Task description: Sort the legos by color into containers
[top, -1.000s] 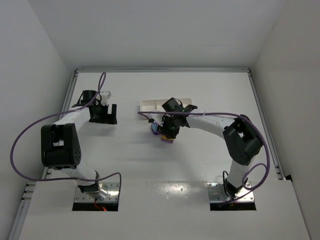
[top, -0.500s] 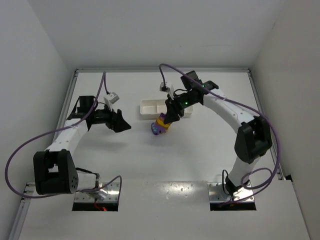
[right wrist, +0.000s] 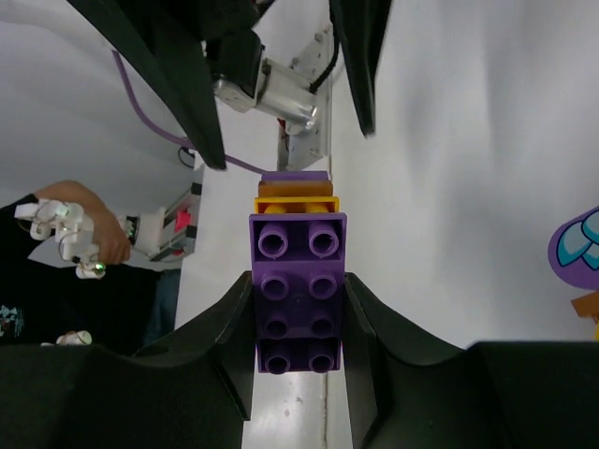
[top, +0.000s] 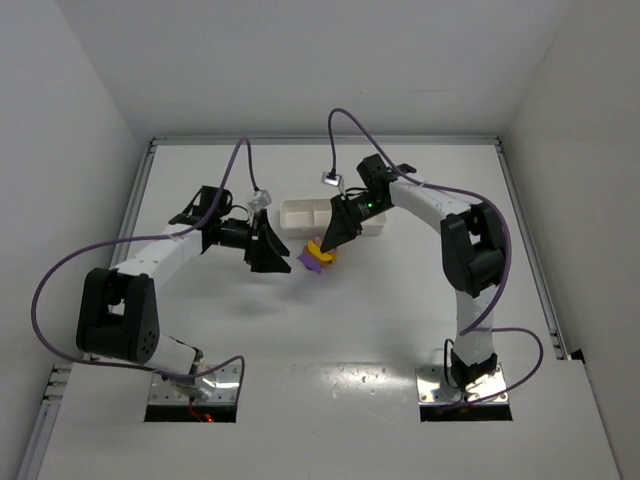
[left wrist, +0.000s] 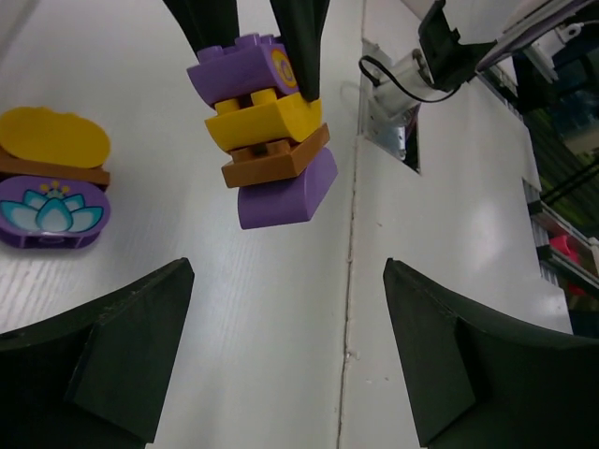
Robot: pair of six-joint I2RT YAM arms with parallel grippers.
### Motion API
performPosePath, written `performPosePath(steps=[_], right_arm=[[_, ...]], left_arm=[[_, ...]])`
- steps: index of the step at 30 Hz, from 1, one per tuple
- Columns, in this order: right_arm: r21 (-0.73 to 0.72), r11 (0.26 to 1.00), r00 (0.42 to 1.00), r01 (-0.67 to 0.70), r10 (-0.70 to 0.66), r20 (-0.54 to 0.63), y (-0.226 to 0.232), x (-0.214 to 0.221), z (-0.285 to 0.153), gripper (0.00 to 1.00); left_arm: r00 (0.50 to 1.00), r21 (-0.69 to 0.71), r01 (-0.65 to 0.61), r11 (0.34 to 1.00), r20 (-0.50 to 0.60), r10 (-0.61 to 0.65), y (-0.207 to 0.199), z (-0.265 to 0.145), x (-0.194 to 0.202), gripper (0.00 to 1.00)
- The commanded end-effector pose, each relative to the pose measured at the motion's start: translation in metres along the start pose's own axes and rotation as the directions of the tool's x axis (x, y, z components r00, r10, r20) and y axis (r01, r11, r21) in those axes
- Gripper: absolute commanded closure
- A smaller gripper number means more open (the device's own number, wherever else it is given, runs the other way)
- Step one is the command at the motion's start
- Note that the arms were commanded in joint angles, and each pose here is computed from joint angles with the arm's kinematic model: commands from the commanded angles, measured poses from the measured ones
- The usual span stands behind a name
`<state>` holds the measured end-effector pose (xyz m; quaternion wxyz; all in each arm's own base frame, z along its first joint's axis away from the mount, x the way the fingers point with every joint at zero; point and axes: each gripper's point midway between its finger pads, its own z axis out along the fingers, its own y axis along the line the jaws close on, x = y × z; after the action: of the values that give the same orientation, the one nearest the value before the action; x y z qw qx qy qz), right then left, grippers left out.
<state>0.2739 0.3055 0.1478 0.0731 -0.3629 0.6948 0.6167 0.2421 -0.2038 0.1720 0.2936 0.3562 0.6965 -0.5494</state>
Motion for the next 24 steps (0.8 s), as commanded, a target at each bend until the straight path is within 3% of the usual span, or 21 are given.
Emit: performPosePath(steps=[1, 16, 24], right_arm=[[-0.102, 0.992, 0.996, 0.074, -0.068, 0.064, 0.028, -0.026, -0.006, 1.0], [-0.053, 0.99, 0.991, 0.127, -0.124, 0.051, 0.034, -0.031, -0.006, 1.0], [-0.031, 0.99, 0.99, 0.135, -0.133, 0.048, 0.033, -0.033, -0.007, 1.0]], left_arm=[[0.998, 0.082, -0.062, 0.995, -0.001, 0.062, -0.007, 0.013, -0.012, 0.11], [0.996, 0.167, -0.033, 0.985, -0.07, 0.045, -0.012, 0.048, -0.02, 0.24], [0.996, 0.18, -0.003, 0.984, -0.089, 0.02, -0.009, 0.056, -0.019, 0.53]])
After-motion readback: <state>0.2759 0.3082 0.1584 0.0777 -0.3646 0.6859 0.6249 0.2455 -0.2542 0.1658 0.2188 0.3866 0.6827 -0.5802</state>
